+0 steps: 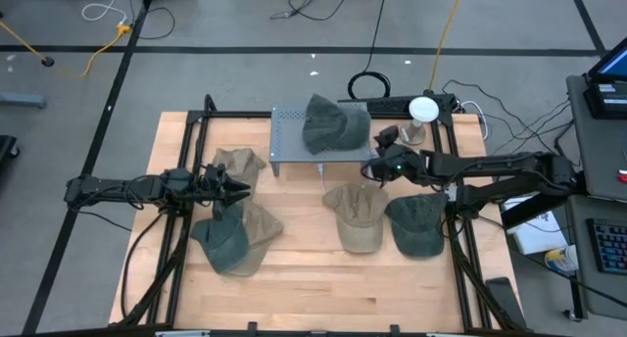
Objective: Pick & Place hat
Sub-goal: Stack the right black cap on top of the black cap on the shelf
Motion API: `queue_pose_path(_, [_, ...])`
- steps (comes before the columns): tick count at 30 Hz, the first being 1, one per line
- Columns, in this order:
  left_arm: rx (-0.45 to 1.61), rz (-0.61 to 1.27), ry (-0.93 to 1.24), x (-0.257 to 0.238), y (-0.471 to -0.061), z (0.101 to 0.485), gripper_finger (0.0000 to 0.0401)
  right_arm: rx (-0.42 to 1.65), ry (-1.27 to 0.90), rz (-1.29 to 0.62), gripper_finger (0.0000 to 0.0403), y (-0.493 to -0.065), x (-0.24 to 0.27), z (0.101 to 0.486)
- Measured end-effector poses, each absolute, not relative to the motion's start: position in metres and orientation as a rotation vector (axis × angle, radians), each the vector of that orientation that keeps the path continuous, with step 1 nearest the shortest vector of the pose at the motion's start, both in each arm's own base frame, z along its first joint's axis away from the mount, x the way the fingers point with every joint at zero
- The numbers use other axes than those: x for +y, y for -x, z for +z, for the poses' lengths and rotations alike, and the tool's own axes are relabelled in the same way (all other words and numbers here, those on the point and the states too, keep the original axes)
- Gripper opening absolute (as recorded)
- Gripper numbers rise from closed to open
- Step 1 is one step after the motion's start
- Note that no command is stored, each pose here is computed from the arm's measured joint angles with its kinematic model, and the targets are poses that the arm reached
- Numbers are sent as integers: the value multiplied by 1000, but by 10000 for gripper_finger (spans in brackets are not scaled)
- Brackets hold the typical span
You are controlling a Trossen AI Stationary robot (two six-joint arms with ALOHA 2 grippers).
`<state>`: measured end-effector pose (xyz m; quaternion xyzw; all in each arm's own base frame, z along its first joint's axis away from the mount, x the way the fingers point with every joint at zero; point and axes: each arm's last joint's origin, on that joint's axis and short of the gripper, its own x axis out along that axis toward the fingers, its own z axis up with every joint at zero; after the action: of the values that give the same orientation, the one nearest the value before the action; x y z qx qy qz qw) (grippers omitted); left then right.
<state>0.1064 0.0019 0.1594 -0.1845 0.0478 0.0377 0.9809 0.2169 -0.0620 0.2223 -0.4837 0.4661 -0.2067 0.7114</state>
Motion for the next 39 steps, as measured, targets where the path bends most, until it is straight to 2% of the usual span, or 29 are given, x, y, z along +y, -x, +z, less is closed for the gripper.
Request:
queue_pose_path(9, [96,76,371,2,-106,159,122,964,878,-768,196,-195,-34,236])
queue_pose_path(16, [96,76,371,2,-106,160,122,887,634,-779,196,-176,-4,240])
queue_pose_path(22, [96,76,371,2,-106,159,122,876,306,-694,196,-167,13,248])
queue_pose_path(27, [96,76,371,2,-106,159,122,990,67,-641,196,-160,20,258])
queue_pose_path(36, [96,76,371,2,-106,159,122,1330,-185,-458,196,-141,24,270])
queue_pose_path(39, [96,76,371,2,-106,159,122,1373,-201,-431,196,-139,23,269])
